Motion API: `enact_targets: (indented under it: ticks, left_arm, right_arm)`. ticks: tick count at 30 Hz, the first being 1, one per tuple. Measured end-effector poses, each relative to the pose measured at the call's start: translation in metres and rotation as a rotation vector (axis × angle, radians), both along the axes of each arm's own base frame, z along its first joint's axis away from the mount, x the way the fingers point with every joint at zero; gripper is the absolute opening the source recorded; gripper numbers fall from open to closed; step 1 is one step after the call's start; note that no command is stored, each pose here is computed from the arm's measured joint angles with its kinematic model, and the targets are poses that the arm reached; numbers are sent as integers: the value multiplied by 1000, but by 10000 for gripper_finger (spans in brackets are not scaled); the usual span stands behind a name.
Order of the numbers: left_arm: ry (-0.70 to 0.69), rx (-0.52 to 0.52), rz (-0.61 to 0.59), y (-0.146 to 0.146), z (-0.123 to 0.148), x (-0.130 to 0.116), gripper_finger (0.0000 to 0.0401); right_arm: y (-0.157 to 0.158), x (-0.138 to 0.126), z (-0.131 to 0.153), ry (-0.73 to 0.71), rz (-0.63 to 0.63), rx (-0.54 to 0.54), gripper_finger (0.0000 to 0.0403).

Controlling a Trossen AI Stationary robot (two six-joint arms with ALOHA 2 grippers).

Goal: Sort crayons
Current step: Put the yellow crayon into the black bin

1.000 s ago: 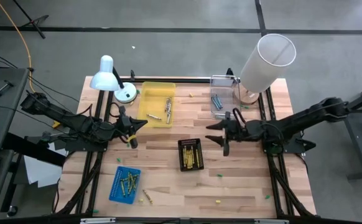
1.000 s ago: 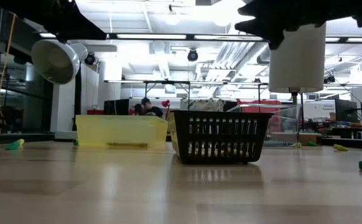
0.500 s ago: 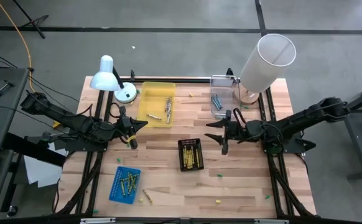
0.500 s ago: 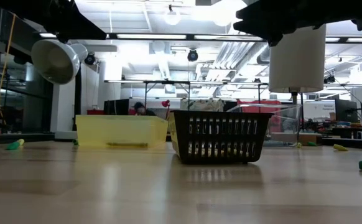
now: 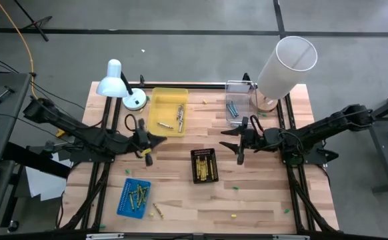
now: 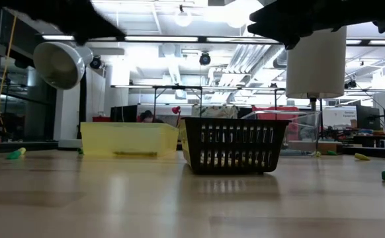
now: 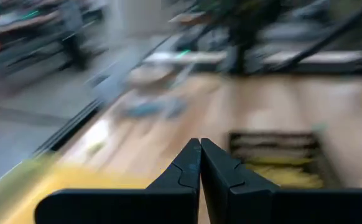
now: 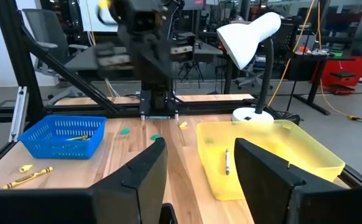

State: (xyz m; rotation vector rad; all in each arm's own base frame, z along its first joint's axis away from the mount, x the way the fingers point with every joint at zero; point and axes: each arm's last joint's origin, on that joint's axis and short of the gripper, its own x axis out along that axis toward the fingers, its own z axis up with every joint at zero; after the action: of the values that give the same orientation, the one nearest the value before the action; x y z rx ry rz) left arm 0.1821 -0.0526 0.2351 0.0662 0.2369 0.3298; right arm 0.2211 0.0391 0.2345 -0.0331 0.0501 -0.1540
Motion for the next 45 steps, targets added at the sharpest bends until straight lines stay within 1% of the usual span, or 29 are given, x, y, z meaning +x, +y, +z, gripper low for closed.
enact_targets:
  ticks: [1,4,5,7,10,12,16,18,22,27,32,40,45]
  left_arm:
    - [-28,0,-66,-3,2,4,0]
    - [-120,20,-328,-18,7,17,0]
    - [-140,34,-399,-25,8,20,0]
    - [-120,59,-467,-38,11,28,0]
    - [10,97,-474,-60,18,41,8]
    - [143,143,-471,-77,22,50,23]
    - [369,211,-510,-112,27,65,65]
    - [470,233,-542,-129,28,71,87]
    - [640,231,-646,-160,22,78,124]
    - [802,249,-733,-192,3,83,138]
    - [937,277,-776,-209,-27,84,134]
    - [1046,308,-778,-216,-65,90,133]
    - [1135,238,-857,-221,-84,90,131]
  right_arm:
    - [0,0,0,0,0,0,181]
    - [0,0,0,4,0,0,181]
    - [0,0,-1,7,0,0,181]
    - [0,0,-1,11,0,-1,181]
    - [0,0,-2,22,0,-3,181]
    - [0,0,-2,22,0,-3,181]
    - [0,0,-2,22,1,-2,181]
    - [0,0,-2,21,0,15,181]
    - [0,0,-3,23,-1,37,181]
    - [0,0,-3,23,0,37,181]
    - [0,0,-3,23,0,37,181]
    - [0,0,-3,24,0,31,181]
    - [0,0,-3,25,0,30,181]
